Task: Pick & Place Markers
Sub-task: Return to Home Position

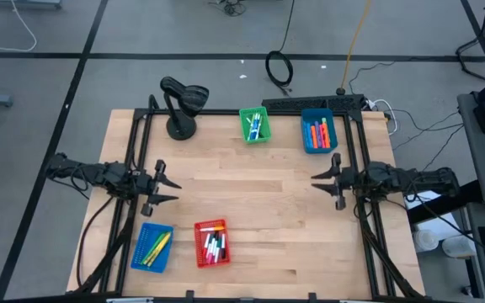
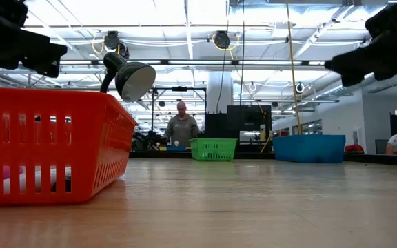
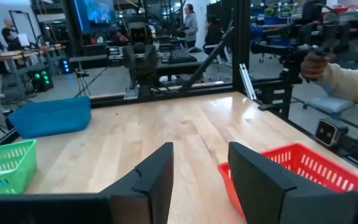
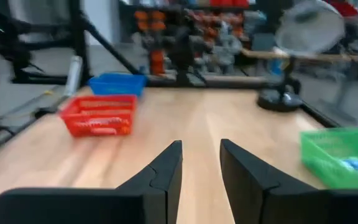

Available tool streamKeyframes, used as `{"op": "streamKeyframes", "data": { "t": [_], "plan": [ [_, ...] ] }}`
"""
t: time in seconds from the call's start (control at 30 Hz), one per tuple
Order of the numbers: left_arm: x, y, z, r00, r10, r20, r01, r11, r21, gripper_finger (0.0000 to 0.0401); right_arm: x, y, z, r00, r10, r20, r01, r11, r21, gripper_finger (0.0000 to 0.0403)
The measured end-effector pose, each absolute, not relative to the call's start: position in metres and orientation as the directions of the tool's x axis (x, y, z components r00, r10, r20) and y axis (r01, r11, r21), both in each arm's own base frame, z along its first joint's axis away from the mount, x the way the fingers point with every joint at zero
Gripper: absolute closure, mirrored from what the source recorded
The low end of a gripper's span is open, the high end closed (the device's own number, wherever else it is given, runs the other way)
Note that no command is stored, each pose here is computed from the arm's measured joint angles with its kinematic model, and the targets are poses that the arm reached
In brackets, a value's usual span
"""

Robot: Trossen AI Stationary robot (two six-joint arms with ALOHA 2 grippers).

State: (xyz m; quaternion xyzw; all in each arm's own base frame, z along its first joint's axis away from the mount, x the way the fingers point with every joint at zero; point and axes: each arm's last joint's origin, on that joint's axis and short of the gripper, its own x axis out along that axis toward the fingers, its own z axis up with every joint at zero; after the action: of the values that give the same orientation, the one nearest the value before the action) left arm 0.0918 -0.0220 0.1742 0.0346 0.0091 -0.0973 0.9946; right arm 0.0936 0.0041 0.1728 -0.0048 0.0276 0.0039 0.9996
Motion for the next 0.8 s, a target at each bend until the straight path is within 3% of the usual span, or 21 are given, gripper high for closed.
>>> {"op": "streamKeyframes", "data": {
  "t": [0.17,0.4,0.67,0.8],
  "plan": [
    [0.0920,-0.0214,0.1759,0.982,-0.191,-0.008,0.191,0.979,0.066,0.0242,0.0967,0.0022,0.1762,0.995,0.030,0.090,-0.028,0.999,-0.015,0.0307],
    [0.0921,-0.0215,0.1753,0.981,-0.192,-0.014,0.193,0.979,0.059,0.0242,0.0972,-0.0005,0.1733,0.997,0.039,0.059,-0.042,0.997,0.057,0.0307],
    [0.0922,-0.0208,0.1733,0.985,-0.168,-0.035,0.170,0.983,0.075,0.0242,0.0974,-0.0004,0.1720,0.998,0.048,0.046,-0.047,0.999,-0.008,0.0307],
    [0.0922,-0.0205,0.1734,0.987,-0.158,-0.034,0.160,0.984,0.076,0.0242,0.0975,-0.0028,0.1718,0.998,-0.035,0.045,0.036,0.999,-0.022,0.0307]
  ]
}}
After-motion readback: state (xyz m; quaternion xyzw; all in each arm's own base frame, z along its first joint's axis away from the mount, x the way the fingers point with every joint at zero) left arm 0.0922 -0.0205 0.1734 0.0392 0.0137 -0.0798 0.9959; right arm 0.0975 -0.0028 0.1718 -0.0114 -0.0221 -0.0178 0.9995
